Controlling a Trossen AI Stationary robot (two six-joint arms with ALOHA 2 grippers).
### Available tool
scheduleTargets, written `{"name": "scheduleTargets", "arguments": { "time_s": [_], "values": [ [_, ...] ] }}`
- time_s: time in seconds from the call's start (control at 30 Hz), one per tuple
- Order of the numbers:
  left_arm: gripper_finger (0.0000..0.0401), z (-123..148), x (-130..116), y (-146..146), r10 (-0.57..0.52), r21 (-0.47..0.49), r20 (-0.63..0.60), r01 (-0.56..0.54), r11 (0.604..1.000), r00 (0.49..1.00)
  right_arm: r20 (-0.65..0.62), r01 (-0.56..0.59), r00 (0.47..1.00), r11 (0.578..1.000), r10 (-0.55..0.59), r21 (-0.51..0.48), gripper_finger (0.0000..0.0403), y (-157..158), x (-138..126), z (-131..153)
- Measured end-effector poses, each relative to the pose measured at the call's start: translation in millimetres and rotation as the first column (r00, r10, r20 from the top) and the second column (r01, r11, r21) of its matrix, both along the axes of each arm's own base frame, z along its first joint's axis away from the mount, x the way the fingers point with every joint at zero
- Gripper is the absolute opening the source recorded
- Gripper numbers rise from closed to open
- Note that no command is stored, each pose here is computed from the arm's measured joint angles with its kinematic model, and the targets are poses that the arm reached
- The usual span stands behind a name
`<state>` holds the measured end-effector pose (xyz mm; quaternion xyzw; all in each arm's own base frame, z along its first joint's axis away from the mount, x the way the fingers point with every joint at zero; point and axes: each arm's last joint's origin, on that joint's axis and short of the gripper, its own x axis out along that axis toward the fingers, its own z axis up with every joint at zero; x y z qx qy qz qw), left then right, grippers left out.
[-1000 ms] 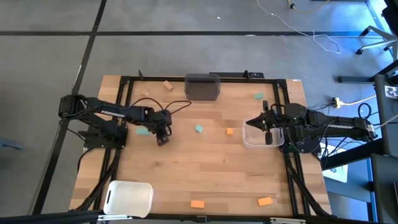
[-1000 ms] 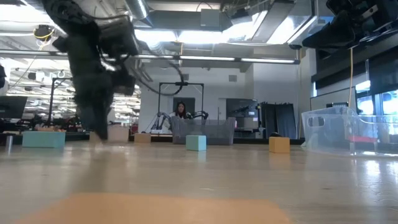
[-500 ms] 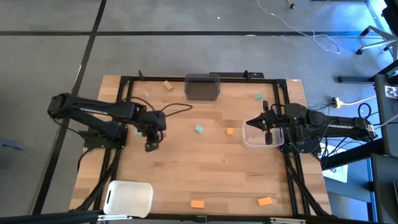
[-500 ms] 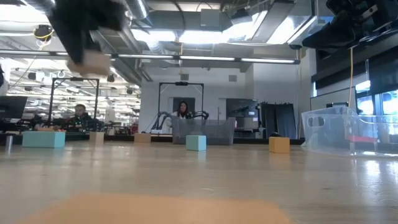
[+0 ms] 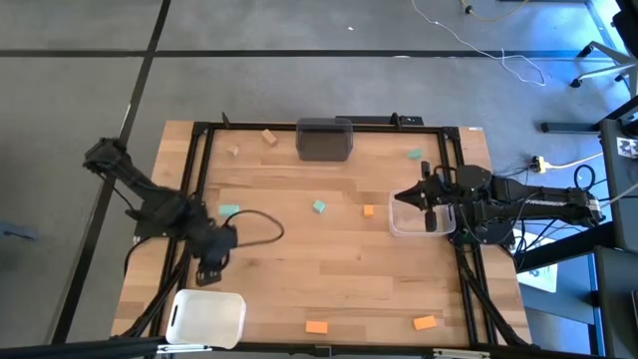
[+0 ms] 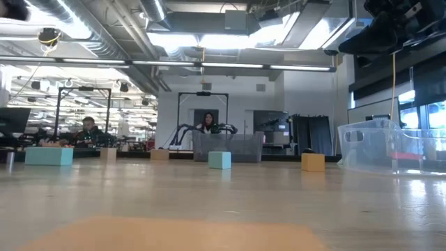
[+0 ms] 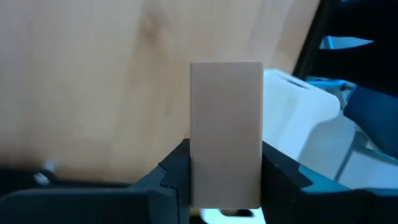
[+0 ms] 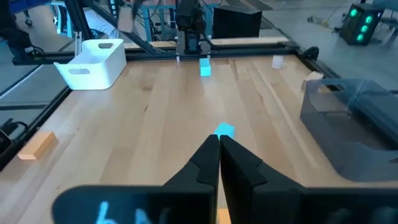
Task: Sort & place blocks by color
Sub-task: Put the bottom brown block into the white bin
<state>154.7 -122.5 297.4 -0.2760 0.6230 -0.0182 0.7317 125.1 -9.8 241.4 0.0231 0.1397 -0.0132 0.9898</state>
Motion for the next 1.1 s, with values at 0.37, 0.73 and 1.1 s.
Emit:
{"name": "scheduleTargets", "arguments": {
  "time_s": [0.37, 0.73, 1.1],
  "values": [
    [0.0122, -25, -13, -72, 0.013, -0.002, -0.027, -0.013, 1.0, 1.0, -0.12, 0.001, 0.993, 1.0, 0.0, 0.01, 0.0016, -2, 22, 43],
    [0.0122, -84, 3, -135, 0.011, 0.017, -0.041, -0.01, 1.0, 0.999, -0.151, -0.023, 0.988, 0.999, 0.017, -0.04, 0.0016, -5, 54, 85],
    [0.0122, -120, 8, -144, 0.038, 0.121, -0.124, -0.023, 0.992, 0.992, -0.182, -0.025, 0.983, 0.999, 0.018, -0.036, 0.0016, -6, 62, 85]
  ]
}}
